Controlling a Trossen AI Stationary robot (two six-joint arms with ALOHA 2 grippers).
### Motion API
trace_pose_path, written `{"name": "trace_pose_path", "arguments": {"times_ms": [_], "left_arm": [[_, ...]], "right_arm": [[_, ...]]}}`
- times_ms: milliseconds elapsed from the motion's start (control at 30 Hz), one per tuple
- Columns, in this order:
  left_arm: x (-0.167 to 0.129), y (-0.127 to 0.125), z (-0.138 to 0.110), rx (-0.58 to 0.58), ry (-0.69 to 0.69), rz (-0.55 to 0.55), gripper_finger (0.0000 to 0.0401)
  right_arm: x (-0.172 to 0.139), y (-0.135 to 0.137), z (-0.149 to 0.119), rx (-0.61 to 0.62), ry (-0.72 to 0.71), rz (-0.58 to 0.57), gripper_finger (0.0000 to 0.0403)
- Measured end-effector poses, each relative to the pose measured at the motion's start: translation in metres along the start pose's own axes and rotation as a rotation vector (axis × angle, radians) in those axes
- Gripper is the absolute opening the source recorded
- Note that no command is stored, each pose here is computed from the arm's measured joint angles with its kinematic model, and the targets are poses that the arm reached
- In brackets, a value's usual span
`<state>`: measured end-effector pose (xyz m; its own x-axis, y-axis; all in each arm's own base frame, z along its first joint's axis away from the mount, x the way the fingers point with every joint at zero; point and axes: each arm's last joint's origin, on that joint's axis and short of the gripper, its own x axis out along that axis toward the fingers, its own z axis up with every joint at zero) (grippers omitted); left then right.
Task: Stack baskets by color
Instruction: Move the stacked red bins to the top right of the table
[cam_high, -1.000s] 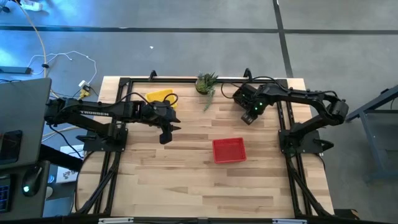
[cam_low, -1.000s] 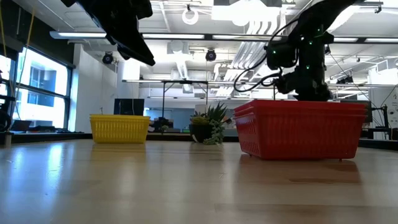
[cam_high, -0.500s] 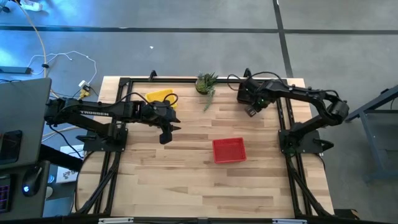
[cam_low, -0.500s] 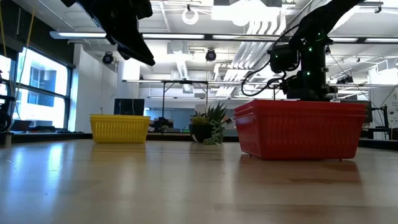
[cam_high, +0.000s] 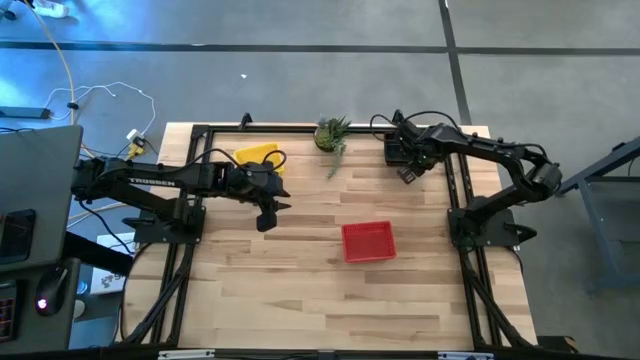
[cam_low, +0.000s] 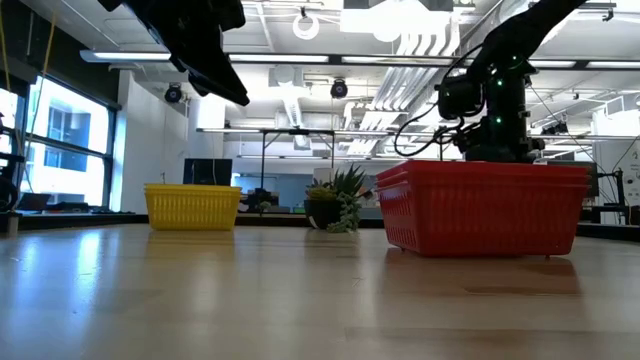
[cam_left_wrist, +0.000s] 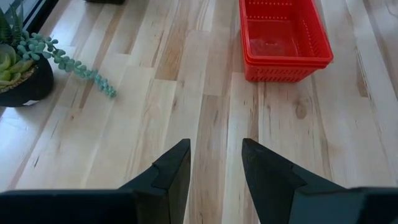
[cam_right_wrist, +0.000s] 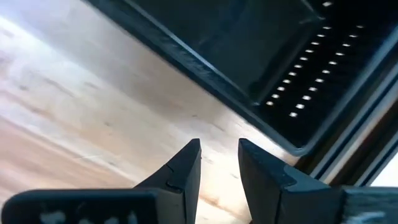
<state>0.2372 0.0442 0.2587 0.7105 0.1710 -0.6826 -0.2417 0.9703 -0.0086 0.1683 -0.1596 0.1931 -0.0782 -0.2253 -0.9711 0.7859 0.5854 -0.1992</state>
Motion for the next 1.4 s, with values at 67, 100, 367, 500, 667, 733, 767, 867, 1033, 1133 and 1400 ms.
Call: {"name": "trace_pose_path", "arguments": {"times_ms": [67,100,367,500,667,733,767,867,1033,1133,1400], "left_arm": [[0.000,0.000,0.000,-0.009,0.000,0.000,0.0131],[0.000,0.000,0.000,-0.017,0.001,0.000,0.0131],[0.000,0.000,0.000,-0.051,0.001,0.000,0.0131],[0.000,0.000,0.000,-0.080,0.000,0.000,0.0131],[0.000,0.001,0.000,-0.104,-0.002,0.021,0.0131],[0.000,0.001,0.000,-0.107,-0.002,0.024,0.0131],[0.000,0.001,0.000,-0.106,-0.002,0.024,0.0131],[0.000,0.001,0.000,-0.106,-0.002,0.026,0.0131],[0.000,0.001,0.000,-0.104,-0.003,0.026,0.0131],[0.000,0.001,0.000,-0.104,-0.003,0.026,0.0131],[0.000,0.001,0.000,-0.106,-0.003,0.026,0.0131]], "right_arm": [[-0.003,0.005,-0.001,-0.016,-0.011,0.008,0.0094],[-0.005,0.007,-0.002,-0.024,-0.022,0.012,0.0094],[-0.034,0.033,-0.018,-0.104,-0.134,0.107,0.0094],[-0.048,0.049,-0.028,-0.181,-0.195,0.199,0.0094],[-0.061,0.076,-0.038,-0.286,-0.275,0.297,0.0094],[-0.065,0.087,-0.041,-0.329,-0.310,0.324,0.0094],[-0.067,0.092,-0.043,-0.354,-0.328,0.338,0.0094],[-0.073,0.106,-0.048,-0.419,-0.393,0.382,0.0094],[-0.083,0.124,-0.054,-0.497,-0.495,0.454,0.0094],[-0.087,0.131,-0.057,-0.526,-0.521,0.499,0.0094],[-0.092,0.142,-0.069,-0.619,-0.536,0.529,0.0095]]}}
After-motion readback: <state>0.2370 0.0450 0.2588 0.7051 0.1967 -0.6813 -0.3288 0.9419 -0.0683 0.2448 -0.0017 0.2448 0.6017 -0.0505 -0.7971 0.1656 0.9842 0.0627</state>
